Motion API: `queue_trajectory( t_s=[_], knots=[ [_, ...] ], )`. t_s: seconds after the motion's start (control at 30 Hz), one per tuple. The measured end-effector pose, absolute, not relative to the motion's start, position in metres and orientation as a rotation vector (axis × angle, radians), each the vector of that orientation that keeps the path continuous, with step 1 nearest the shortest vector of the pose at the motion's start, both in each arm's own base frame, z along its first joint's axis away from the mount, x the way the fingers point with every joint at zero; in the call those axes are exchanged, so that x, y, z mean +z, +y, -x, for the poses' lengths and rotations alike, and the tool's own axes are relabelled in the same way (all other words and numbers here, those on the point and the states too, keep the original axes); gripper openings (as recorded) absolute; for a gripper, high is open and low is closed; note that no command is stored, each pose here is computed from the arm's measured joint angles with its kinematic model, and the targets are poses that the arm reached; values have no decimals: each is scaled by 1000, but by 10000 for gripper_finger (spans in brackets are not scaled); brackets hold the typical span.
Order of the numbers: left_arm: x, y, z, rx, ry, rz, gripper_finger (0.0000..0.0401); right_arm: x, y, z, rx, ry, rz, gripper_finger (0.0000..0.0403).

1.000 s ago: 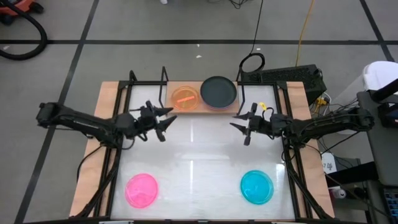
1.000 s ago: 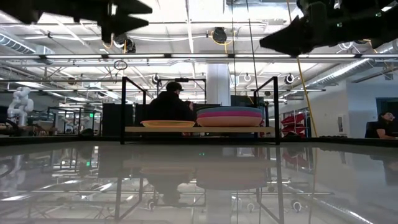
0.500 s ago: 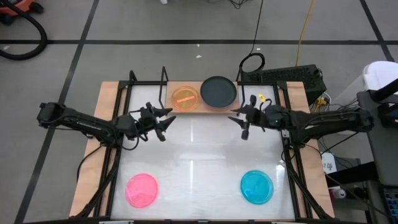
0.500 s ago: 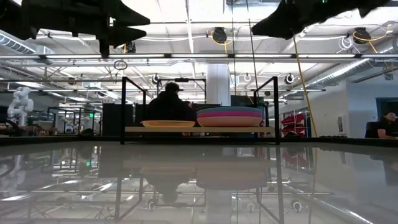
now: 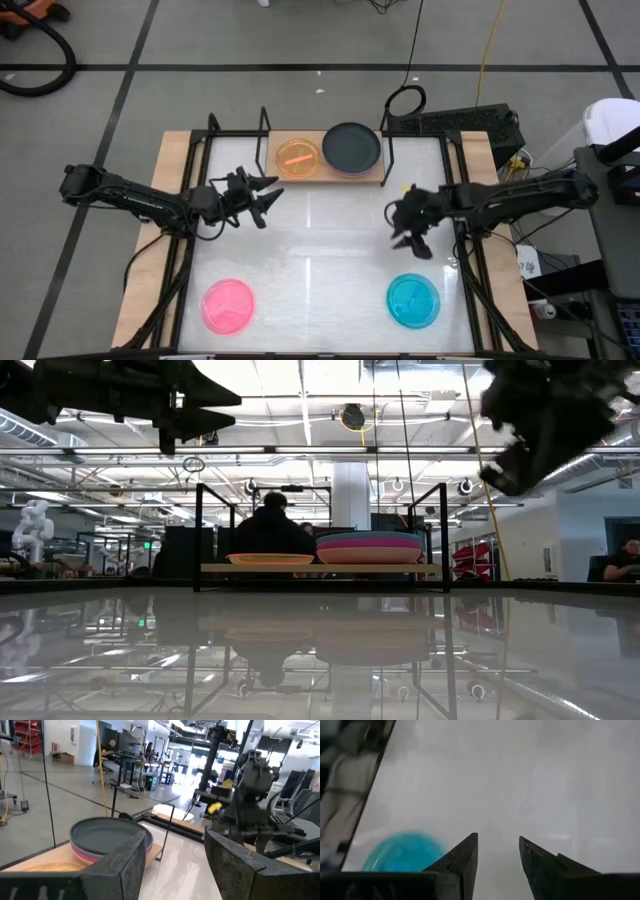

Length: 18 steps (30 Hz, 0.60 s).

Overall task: Place and stack plates onto a shelf
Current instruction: Stack the light blue plate on top of the light orange plate on the shelf

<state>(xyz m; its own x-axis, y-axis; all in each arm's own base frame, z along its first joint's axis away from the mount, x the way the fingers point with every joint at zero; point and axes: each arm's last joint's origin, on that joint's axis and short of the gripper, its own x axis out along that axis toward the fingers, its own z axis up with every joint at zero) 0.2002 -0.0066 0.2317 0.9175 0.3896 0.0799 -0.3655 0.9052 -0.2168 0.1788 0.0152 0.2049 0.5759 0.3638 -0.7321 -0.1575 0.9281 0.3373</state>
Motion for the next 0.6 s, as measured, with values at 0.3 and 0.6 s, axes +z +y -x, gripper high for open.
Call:
queue_trajectory(
  t_s=[0.3, 0.6],
  knots=[
    [228, -7, -200, 394, -87, 210, 204, 153, 30, -160, 365, 1133, -341, 125],
    [228, -7, -200, 393, -91, 232, 204, 138, 53, -167, 437, 1201, -376, 125]
  ],
)
